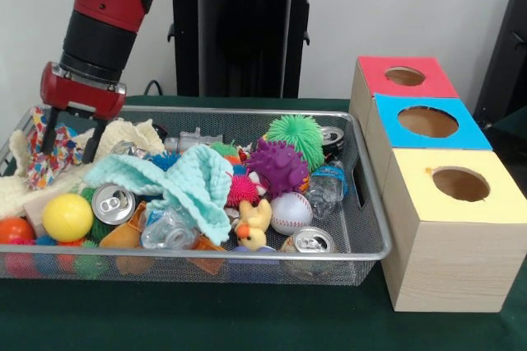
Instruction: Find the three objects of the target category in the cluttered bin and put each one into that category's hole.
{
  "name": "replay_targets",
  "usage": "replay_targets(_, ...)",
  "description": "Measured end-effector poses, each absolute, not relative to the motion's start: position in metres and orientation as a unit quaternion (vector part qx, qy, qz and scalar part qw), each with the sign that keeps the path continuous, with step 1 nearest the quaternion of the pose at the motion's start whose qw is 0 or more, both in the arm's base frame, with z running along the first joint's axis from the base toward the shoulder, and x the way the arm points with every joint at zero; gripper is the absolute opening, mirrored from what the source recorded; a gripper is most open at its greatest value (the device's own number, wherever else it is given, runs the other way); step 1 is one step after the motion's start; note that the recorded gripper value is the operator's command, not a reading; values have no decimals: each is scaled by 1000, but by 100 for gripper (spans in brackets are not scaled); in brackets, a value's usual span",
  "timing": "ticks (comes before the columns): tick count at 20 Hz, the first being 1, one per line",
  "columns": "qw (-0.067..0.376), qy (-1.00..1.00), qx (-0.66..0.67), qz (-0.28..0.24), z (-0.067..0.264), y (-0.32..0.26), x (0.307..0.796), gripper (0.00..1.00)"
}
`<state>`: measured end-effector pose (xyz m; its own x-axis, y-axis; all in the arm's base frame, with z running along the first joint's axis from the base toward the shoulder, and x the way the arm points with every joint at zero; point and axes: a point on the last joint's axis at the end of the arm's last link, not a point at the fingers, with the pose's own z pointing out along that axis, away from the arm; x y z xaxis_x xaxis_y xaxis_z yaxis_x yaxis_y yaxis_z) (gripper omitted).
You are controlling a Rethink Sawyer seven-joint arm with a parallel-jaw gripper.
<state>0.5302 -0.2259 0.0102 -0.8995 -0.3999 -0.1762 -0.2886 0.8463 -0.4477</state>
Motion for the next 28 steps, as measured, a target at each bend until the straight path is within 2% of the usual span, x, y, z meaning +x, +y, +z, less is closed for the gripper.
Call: replay_targets(28,104,964,-98,-224,6,-260,507,100)
